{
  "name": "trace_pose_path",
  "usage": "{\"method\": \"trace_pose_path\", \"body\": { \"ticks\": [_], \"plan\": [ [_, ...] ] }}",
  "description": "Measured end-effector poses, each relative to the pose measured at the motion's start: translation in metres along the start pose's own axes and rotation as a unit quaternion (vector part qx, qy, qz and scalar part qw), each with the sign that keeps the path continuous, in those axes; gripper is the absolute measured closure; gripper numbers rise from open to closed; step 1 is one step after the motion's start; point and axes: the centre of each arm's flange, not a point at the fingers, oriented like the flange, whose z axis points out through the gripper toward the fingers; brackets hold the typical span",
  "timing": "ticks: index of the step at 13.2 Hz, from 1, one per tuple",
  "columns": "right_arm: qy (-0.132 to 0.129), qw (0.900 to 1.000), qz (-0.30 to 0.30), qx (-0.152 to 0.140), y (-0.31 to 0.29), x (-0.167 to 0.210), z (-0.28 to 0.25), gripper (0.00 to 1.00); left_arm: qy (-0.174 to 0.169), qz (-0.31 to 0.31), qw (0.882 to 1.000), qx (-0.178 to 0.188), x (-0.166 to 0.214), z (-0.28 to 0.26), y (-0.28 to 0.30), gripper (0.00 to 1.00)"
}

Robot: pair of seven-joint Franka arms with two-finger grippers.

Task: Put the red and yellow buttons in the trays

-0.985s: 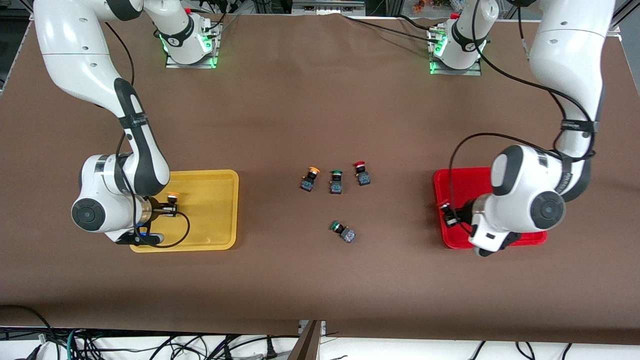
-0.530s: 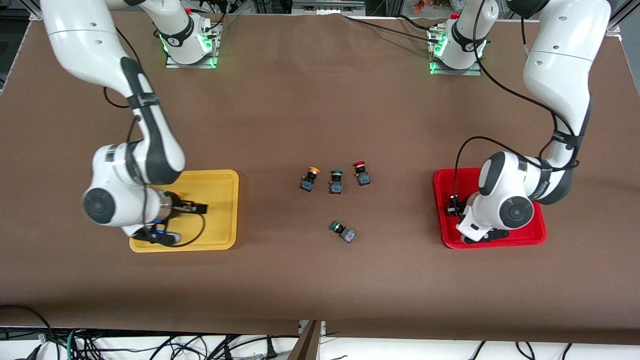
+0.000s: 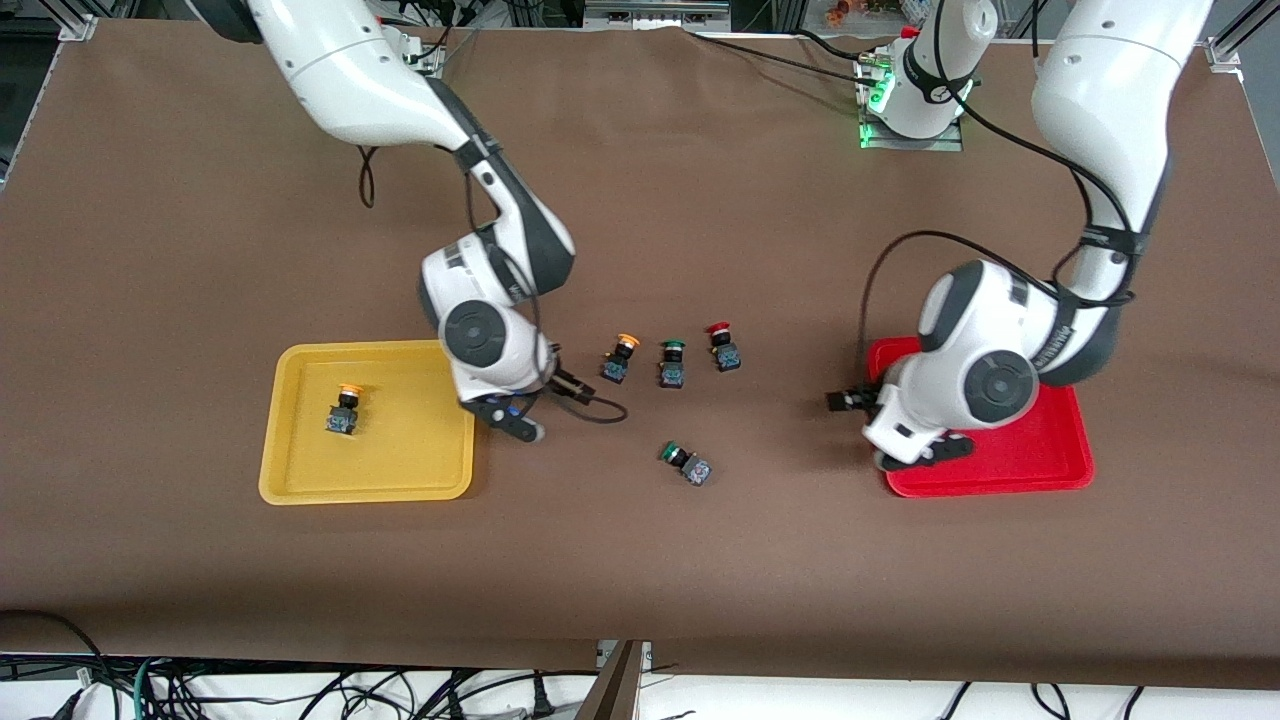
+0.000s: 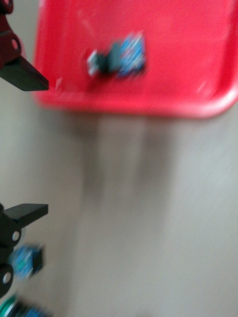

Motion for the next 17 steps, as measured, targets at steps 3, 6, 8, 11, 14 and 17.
{"method": "trace_pose_path", "body": {
  "ticks": [3,6,8,11,14,17],
  "plan": [
    [0.005,1.0,0.007,0.004,-0.018,-0.03,0.021,0.0,-0.009,-0.028,0.999,-0.024,-0.036,0.045,0.064,0.0],
    [0.007,1.0,0.007,0.007,-0.026,-0.047,0.031,0.0,0.014,-0.056,0.997,-0.052,-0.084,0.119,0.117,0.0],
    [0.011,1.0,0.01,0.013,-0.031,-0.055,0.04,0.0,0.001,-0.055,0.998,-0.038,-0.107,0.151,0.121,0.09],
    [0.013,1.0,0.009,0.016,-0.033,-0.06,0.05,0.18,-0.005,-0.059,0.998,-0.028,-0.108,0.153,0.115,0.44],
    [0.017,1.0,0.01,0.018,-0.033,-0.056,0.046,0.54,-0.028,-0.071,0.997,0.008,-0.088,0.117,0.091,0.65],
    [0.025,0.999,0.009,0.018,-0.026,-0.031,0.023,0.59,-0.058,-0.043,0.997,0.023,-0.029,0.029,0.005,0.66]
  ]
}}
